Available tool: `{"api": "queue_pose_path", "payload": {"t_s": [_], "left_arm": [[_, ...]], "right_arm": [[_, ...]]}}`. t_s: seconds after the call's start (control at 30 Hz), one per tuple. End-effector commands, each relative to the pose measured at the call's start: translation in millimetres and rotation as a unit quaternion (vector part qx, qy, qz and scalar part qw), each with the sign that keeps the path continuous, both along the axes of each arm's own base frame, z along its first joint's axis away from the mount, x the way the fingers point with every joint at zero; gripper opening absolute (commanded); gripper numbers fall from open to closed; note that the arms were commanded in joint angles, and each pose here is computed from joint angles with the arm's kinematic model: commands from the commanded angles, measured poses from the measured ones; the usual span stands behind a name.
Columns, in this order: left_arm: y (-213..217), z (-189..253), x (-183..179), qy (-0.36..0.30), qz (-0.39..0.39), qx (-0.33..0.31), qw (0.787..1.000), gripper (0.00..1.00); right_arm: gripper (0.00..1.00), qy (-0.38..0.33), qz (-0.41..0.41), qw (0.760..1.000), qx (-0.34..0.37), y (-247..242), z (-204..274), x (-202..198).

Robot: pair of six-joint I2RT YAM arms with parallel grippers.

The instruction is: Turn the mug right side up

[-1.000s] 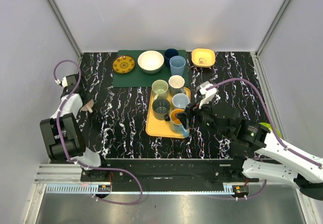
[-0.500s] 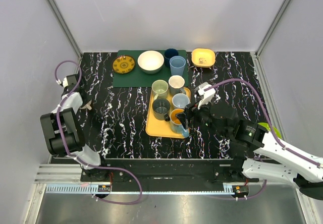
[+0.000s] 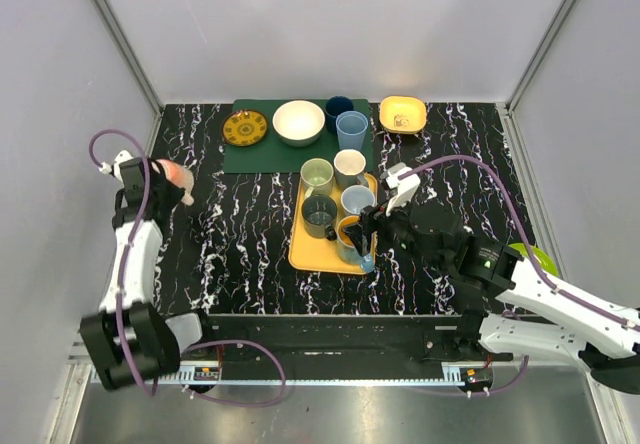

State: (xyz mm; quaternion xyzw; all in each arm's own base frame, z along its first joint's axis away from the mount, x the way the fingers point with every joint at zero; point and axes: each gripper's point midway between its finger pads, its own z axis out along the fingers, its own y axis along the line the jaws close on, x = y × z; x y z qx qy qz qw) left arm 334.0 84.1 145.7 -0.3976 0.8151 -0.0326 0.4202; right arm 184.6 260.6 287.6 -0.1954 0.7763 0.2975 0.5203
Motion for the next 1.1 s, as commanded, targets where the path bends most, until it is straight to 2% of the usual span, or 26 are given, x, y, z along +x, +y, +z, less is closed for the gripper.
{"api": "queue_pose_path", "payload": {"t_s": [0.0,0.03,0.07,0.13,0.17,0.3,0.33,0.37,0.4,0.43,0.47,0.53,0.73,0.83,1.07], "left_arm": [[-62.0,82.1,7.6,-0.175,-0.086,-0.072,0.978,0.0],[-75.5,104.2,3.5,-0.217,-0.102,-0.086,0.967,0.0],[-99.2,105.3,-0.8,-0.225,-0.132,-0.103,0.96,0.0],[-135.6,136.8,-10.7,-0.286,-0.184,-0.139,0.93,0.0],[-165.2,139.9,-19.7,-0.291,-0.222,-0.159,0.917,0.0],[-225.6,194.4,-63.0,-0.381,-0.317,-0.217,0.841,0.0],[-241.1,208.5,-75.8,-0.404,-0.342,-0.24,0.814,0.0],[-246.3,217.2,-84.9,-0.416,-0.35,-0.253,0.8,0.0],[-249.2,231.7,-96.6,-0.438,-0.357,-0.266,0.781,0.0],[-257.8,235.5,-106.5,-0.439,-0.372,-0.278,0.769,0.0],[-259.8,240.1,-112.2,-0.445,-0.376,-0.285,0.761,0.0],[-265.8,252.1,-128.5,-0.458,-0.39,-0.305,0.738,0.0],[-276.4,263.6,-151.0,-0.465,-0.409,-0.345,0.705,0.0],[-278.5,265.1,-155.8,-0.468,-0.41,-0.352,0.7,0.0],[-285.1,267.6,-161.4,-0.467,-0.417,-0.364,0.69,0.0]], "right_arm": [[0.72,0.001,0.017,0.998,0.055,17.2,20.6,-3.0],[0.72,0.008,0.027,0.997,0.067,22.6,22.1,-6.0],[0.73,0.012,0.034,0.997,0.073,26.9,21.4,-7.1],[0.74,0.022,0.044,0.993,0.111,37.9,25.5,-9.4],[0.74,0.02,0.049,0.99,0.134,43.4,32.1,-9.3],[0.8,0.063,0.092,0.977,0.181,58.8,40.3,-19.6],[0.8,0.091,0.127,0.966,0.204,62.6,44.5,-27.2],[0.81,0.079,0.154,0.952,0.25,65.3,67.1,-29.9],[0.81,0.1,0.185,0.941,0.265,67.6,60.3,-39.1],[0.82,0.124,0.182,0.926,0.306,62.4,68.0,-34.0],[0.83,0.104,0.205,0.909,0.349,59.9,89.3,-36.4],[0.86,0.136,0.222,0.892,0.37,59.8,86.6,-39.0],[0.86,0.16,0.244,0.879,0.378,77.8,81.0,-33.6],[0.83,0.154,0.264,0.869,0.389,84.0,91.5,-34.4],[0.79,0.126,0.27,0.869,0.394,96.1,107.1,-22.2]]}}
